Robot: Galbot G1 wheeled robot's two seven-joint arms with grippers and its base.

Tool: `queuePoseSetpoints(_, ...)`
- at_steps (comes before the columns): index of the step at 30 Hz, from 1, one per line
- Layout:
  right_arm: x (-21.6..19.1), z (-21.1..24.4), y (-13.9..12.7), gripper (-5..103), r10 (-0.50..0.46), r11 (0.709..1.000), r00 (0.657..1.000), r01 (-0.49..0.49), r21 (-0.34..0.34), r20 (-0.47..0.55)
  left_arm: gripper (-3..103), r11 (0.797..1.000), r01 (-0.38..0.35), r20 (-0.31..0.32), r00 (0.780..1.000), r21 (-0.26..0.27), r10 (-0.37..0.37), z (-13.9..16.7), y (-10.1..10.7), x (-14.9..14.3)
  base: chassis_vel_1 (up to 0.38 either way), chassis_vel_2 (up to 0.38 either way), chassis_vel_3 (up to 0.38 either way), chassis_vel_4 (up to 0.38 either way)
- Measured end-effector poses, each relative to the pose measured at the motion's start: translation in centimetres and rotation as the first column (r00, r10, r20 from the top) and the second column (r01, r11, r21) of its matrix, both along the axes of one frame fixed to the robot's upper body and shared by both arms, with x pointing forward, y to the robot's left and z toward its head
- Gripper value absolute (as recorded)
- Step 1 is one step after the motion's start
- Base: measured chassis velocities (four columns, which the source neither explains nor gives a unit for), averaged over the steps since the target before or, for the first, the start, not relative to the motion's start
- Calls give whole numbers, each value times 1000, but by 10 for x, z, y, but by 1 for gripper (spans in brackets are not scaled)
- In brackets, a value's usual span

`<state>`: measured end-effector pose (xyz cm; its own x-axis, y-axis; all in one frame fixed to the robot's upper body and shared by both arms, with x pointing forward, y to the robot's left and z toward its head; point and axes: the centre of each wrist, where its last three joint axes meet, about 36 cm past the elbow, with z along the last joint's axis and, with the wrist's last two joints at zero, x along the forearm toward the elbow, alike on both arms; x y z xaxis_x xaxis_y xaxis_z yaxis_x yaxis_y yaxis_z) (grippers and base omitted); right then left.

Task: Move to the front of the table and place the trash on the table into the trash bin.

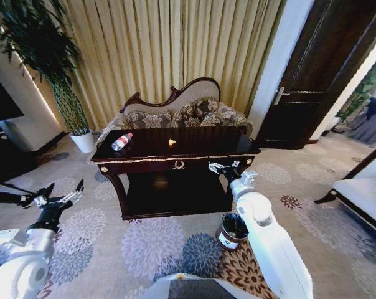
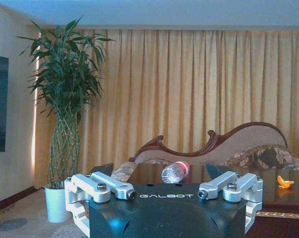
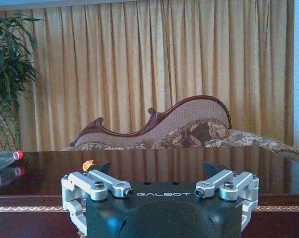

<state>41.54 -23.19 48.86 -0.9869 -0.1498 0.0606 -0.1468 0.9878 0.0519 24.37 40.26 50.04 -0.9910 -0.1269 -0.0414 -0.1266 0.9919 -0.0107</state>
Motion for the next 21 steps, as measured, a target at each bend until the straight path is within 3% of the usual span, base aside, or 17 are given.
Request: queuePoseSetpoints(21,9,-13,2,100,-21,1000,1000,21,-8,-1,100,1000,-2,-6,1000,-3,2,-2,1,-2,-70,75,69,-72)
